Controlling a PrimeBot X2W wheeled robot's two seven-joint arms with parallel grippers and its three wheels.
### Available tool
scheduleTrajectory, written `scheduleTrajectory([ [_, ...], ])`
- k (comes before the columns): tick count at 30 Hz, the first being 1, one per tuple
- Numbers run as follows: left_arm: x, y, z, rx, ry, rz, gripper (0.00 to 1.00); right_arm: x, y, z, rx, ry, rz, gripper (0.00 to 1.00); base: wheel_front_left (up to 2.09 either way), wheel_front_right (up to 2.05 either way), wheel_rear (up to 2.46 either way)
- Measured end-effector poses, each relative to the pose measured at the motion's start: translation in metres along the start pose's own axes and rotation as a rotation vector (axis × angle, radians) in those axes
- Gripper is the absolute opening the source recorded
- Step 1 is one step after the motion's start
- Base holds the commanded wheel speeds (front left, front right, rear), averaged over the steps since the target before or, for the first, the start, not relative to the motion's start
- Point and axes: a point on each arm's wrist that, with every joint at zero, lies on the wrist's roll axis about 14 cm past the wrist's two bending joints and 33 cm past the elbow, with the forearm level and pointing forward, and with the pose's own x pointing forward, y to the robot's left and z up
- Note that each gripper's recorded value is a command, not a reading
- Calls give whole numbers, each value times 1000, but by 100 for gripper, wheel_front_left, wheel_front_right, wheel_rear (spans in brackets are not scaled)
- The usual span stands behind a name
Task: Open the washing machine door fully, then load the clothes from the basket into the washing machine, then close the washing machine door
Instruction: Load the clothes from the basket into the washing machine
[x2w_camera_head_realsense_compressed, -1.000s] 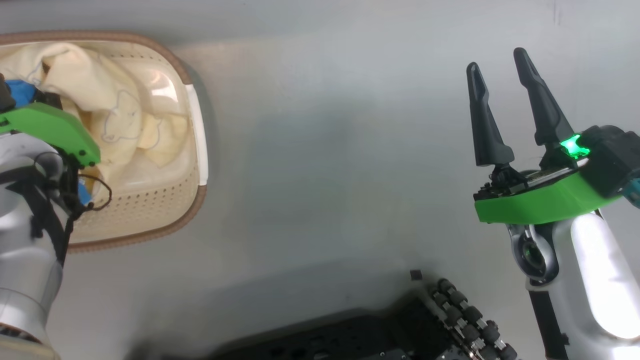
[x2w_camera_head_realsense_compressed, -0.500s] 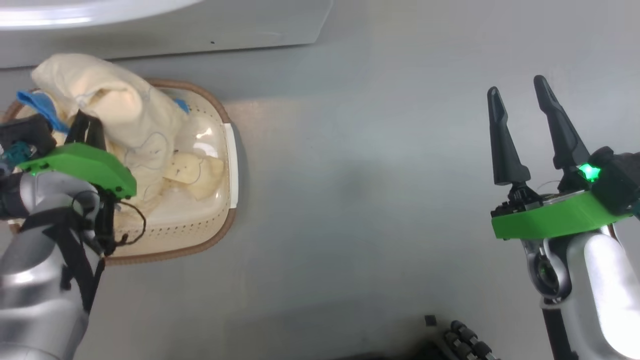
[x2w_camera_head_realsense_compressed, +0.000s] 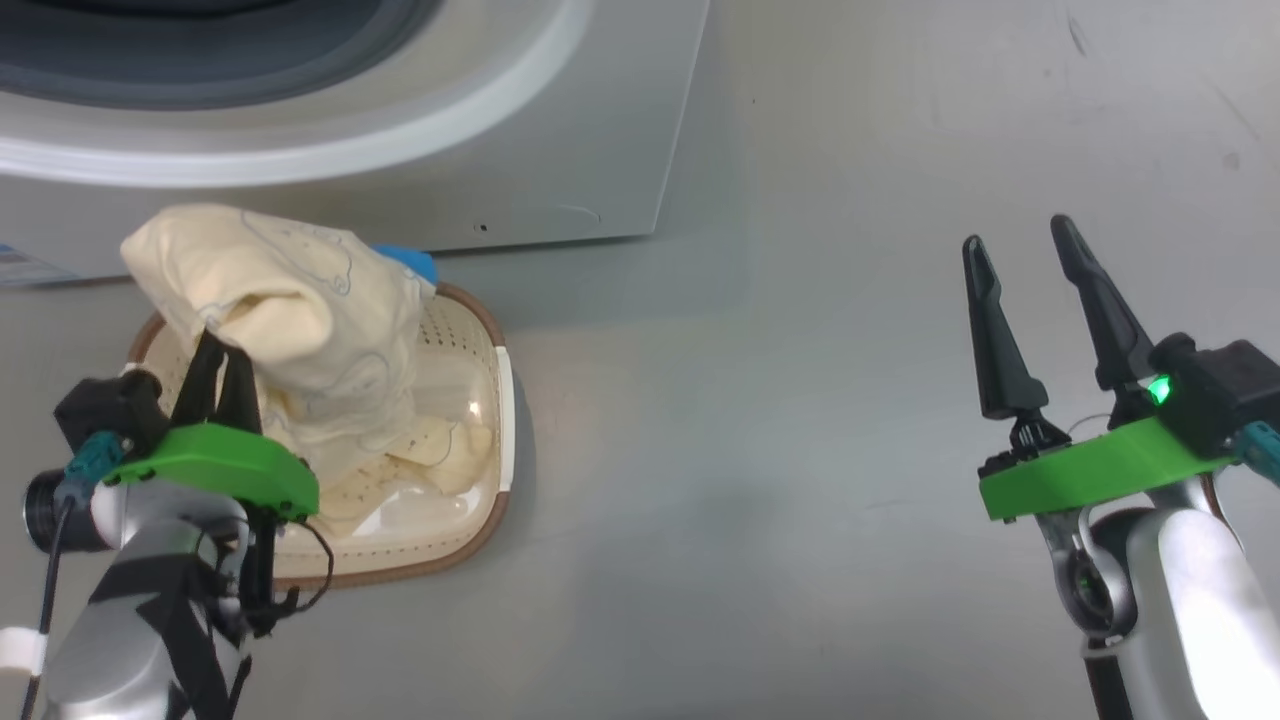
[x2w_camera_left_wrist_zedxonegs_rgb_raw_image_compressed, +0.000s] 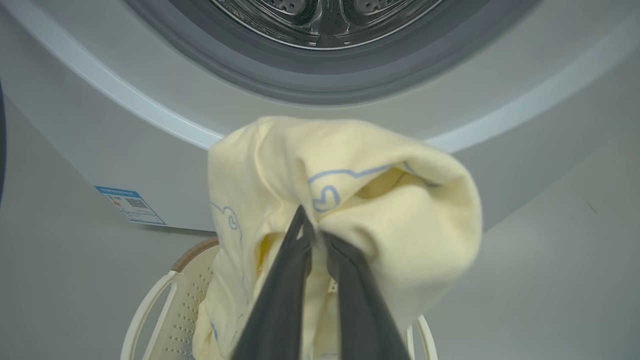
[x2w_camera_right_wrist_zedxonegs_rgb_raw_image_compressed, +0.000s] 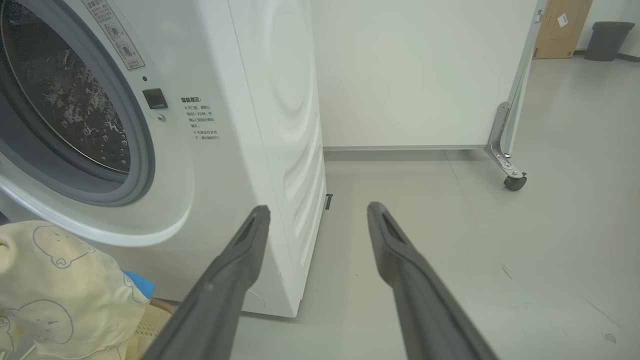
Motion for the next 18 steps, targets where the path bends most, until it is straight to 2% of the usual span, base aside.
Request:
scheduleTrajectory([
  [18,-95,-15,63,49,-196,25,0,-61,6,42,-1,-26,-8,100,0,0,0],
])
